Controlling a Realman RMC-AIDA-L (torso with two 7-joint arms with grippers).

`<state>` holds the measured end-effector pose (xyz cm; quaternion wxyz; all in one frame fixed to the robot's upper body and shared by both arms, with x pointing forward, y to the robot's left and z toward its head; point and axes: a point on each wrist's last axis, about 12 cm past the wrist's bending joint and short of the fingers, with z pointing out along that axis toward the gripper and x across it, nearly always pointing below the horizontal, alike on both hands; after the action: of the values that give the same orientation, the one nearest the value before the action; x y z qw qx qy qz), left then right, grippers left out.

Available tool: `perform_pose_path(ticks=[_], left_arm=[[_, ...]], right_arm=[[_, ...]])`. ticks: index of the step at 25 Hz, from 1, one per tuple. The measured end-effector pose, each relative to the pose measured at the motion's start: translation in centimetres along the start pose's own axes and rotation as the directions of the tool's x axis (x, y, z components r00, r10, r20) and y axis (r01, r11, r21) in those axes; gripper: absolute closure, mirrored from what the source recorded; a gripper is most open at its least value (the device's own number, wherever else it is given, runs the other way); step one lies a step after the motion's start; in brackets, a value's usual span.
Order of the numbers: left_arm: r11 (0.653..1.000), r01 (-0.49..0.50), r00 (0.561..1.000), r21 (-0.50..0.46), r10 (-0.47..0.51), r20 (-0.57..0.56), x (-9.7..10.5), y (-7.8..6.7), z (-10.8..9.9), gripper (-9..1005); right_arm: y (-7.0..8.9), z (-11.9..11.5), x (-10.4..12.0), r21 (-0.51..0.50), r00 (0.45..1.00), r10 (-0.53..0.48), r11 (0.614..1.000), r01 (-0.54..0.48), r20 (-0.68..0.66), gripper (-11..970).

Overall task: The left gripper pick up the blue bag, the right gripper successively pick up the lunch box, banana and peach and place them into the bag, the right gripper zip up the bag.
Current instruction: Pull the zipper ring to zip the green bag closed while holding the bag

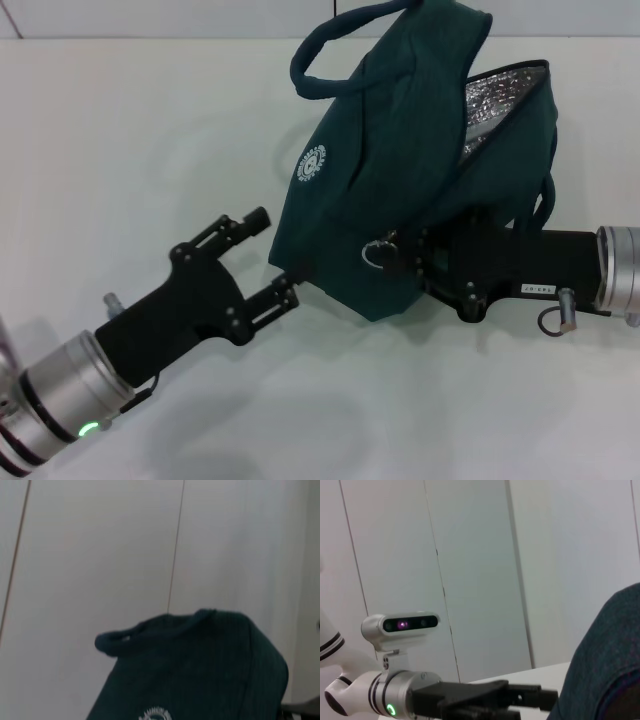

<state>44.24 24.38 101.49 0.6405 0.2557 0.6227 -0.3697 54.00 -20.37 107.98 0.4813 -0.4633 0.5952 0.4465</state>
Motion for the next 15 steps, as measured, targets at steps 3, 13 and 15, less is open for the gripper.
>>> perform_pose_path(ticks=[3, 13, 15], left_arm=[[1.0, -0.004, 1.0, 0.02, 0.005, -0.027, 0.2, 0.1, 0.6, 294], [0.999, -0.02, 0.999, 0.036, 0.021, -0.046, 0.0, 0.6, 2.2, 382], [0.999, -0.023, 0.998, 0.032, 0.024, -0.051, 0.0, 0.8, 2.4, 400]], right_arm=[[0.1, -0.1, 0.1, 0.0, 1.0, 0.006, 1.0, -0.006, 0.002, 941], [0.3, -0.2, 0.3, -0.002, 1.0, 0.014, 1.0, -0.014, 0.002, 941], [0.3, -0.2, 0.3, -0.002, 1.0, 0.02, 1.0, -0.02, 0.003, 941]])
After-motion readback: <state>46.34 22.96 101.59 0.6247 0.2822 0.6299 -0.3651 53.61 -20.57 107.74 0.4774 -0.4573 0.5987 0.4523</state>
